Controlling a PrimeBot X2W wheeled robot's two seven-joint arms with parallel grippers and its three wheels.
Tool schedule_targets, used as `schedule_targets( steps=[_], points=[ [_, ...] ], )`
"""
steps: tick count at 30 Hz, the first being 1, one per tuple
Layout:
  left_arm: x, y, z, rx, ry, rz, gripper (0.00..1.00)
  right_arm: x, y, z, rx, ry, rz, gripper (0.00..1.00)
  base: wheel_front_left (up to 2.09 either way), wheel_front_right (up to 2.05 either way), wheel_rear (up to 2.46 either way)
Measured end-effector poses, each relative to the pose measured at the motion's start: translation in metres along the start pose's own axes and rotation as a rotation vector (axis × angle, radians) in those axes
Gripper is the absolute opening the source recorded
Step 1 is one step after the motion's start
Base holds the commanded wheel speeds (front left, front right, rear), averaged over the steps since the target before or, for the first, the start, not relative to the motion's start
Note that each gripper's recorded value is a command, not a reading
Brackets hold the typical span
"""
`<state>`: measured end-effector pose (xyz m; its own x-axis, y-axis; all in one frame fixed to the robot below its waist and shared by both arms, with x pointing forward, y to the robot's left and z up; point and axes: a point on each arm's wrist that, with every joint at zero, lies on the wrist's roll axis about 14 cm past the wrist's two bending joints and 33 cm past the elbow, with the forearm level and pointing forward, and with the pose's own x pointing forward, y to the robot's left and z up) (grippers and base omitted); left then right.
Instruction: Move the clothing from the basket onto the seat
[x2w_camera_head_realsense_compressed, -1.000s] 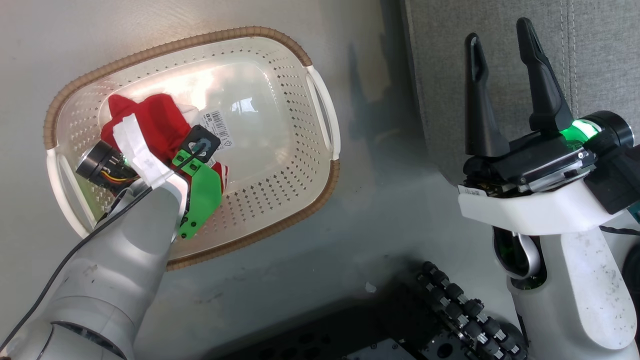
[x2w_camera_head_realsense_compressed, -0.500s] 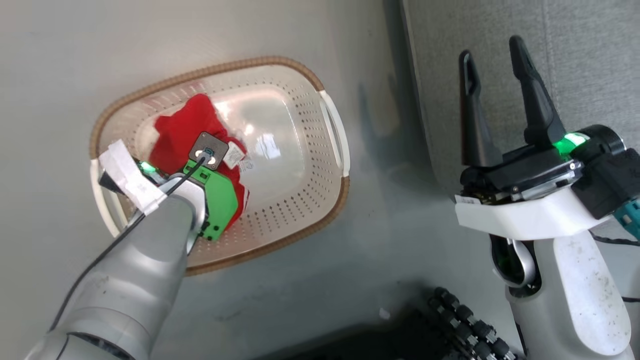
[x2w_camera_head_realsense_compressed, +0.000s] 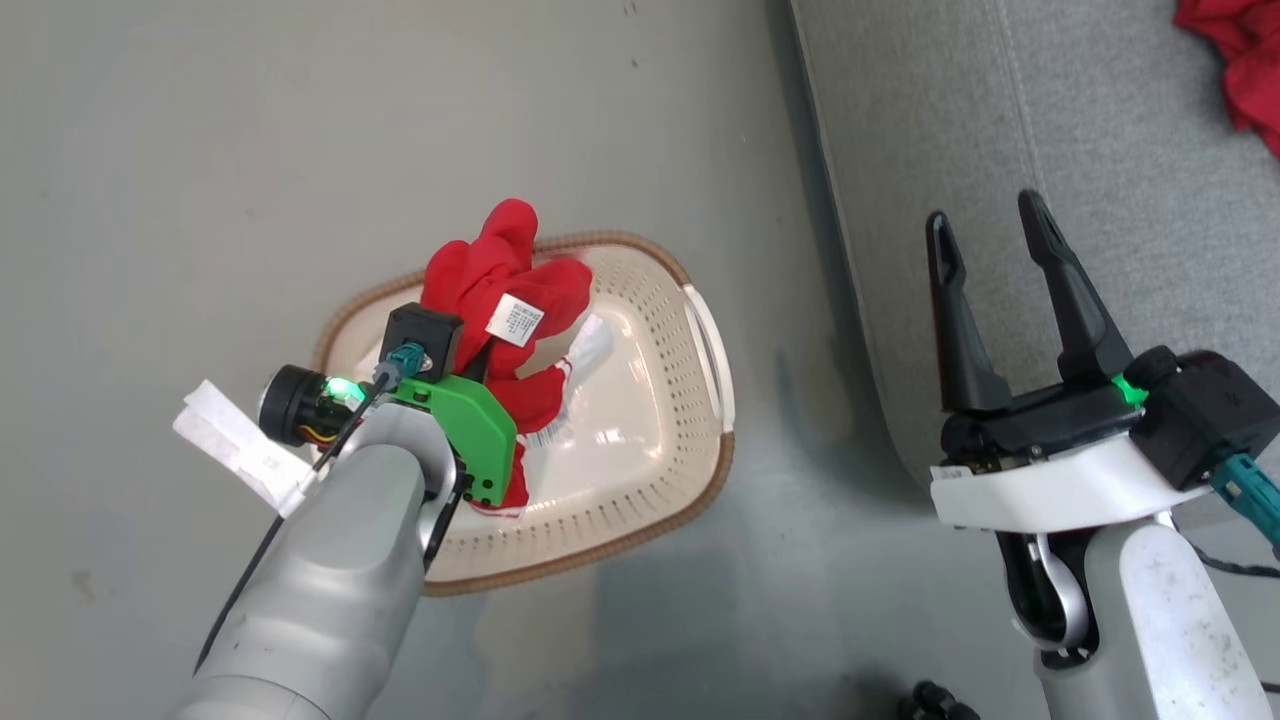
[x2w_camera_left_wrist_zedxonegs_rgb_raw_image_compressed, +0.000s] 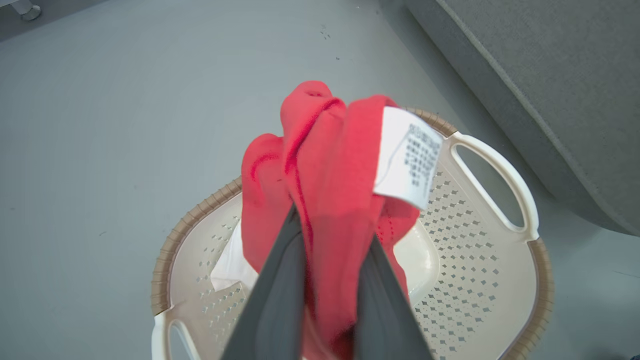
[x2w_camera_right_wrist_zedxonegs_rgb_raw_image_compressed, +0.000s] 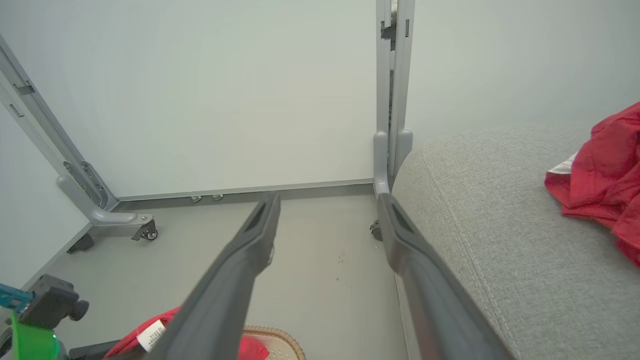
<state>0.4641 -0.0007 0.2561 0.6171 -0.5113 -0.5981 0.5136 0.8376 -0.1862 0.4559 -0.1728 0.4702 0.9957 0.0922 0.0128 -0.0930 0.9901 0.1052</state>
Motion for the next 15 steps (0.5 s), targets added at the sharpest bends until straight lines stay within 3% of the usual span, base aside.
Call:
schedule_targets(
  steps=[8, 15],
  points=[
    [-0.04, -0.002, 0.077, -0.064, -0.257, 0.064, 0.0, -0.017, 0.018, 0.032, 0.012, -0.042, 0.036, 1.0, 0.0, 0.0, 0.0],
    [-0.101, 0.008, 0.152, -0.067, -0.545, 0.134, 0.0, -0.034, 0.029, 0.051, 0.02, -0.066, 0.058, 1.0, 0.0, 0.0, 0.0]
  ],
)
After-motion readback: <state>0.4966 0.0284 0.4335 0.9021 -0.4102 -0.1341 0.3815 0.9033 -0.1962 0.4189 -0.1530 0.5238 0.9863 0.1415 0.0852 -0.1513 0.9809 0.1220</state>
